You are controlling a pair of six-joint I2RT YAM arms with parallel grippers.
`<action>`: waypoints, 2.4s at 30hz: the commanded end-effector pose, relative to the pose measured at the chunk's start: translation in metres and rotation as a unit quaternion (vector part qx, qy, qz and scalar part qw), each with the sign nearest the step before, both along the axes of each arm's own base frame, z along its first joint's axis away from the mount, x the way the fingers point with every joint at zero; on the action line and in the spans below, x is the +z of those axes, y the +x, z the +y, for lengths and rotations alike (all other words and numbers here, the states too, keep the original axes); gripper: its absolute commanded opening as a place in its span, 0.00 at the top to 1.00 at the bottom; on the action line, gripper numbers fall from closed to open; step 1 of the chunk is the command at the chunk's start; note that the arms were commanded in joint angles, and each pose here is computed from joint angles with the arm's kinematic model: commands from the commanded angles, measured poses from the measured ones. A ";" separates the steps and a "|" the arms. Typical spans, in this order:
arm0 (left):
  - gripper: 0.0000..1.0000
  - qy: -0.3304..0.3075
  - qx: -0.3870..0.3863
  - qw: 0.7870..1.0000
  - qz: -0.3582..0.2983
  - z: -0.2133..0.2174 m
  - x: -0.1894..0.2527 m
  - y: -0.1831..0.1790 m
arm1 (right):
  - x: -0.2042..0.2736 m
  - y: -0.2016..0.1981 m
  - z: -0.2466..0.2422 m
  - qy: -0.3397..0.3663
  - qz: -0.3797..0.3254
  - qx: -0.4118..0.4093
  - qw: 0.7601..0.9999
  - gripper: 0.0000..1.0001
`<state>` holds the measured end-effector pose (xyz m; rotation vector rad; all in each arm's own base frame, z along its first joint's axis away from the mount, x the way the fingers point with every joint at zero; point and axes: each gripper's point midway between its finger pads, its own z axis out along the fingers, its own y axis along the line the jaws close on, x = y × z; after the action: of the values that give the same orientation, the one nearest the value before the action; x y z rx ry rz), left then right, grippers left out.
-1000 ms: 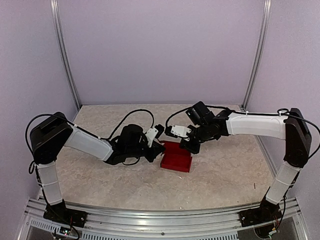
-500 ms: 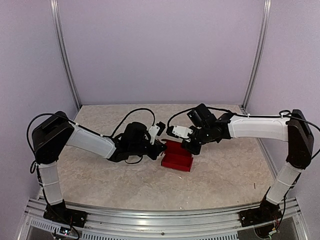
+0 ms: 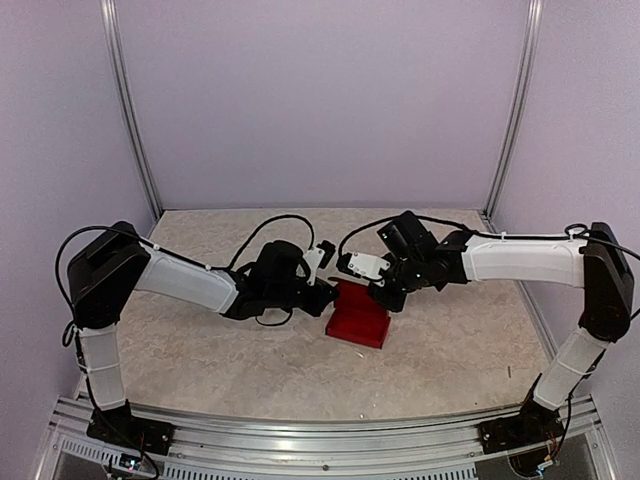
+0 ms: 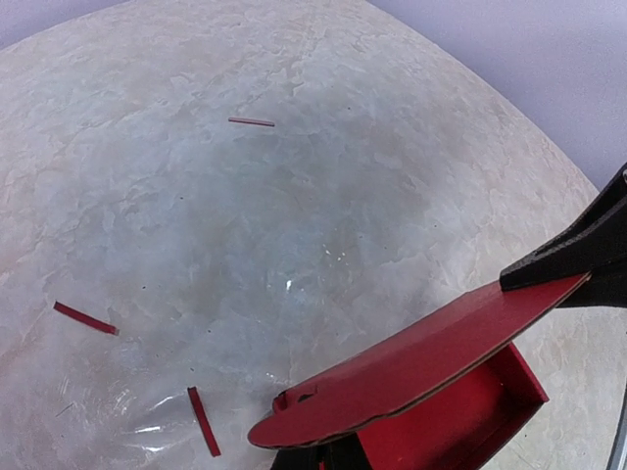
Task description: Fold the paper box
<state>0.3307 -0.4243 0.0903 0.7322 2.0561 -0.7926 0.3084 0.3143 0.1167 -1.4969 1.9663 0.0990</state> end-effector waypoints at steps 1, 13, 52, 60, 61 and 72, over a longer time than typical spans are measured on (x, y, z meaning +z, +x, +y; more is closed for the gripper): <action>1.00 -0.052 -0.032 0.998 0.017 -0.035 0.013 -0.027 | -0.004 -0.020 0.014 0.019 0.002 0.028 0.999 1.00; 1.00 -0.049 -0.017 0.998 0.035 -0.050 0.000 -0.050 | 0.014 -0.028 0.006 0.048 -0.055 -0.003 0.997 1.00; 1.00 -0.024 0.033 0.995 0.090 -0.067 -0.026 -0.096 | 0.019 -0.048 0.016 0.044 -0.127 0.009 0.991 1.00; 1.00 -0.015 0.066 0.994 0.082 -0.035 -0.035 -0.108 | 0.017 -0.060 0.016 0.044 -0.132 0.031 0.990 1.00; 1.00 -0.015 0.064 0.995 0.080 -0.035 -0.034 -0.110 | 0.015 -0.062 0.018 0.044 -0.129 0.037 0.990 1.00; 0.56 0.064 0.081 0.994 -0.027 0.009 -0.015 -0.140 | -0.004 -0.088 0.024 0.017 -0.124 0.084 0.989 1.00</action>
<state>0.2233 -0.4264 0.0680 0.5143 2.1255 -0.6034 0.2246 0.3216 0.1022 -1.5923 1.6997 -0.0512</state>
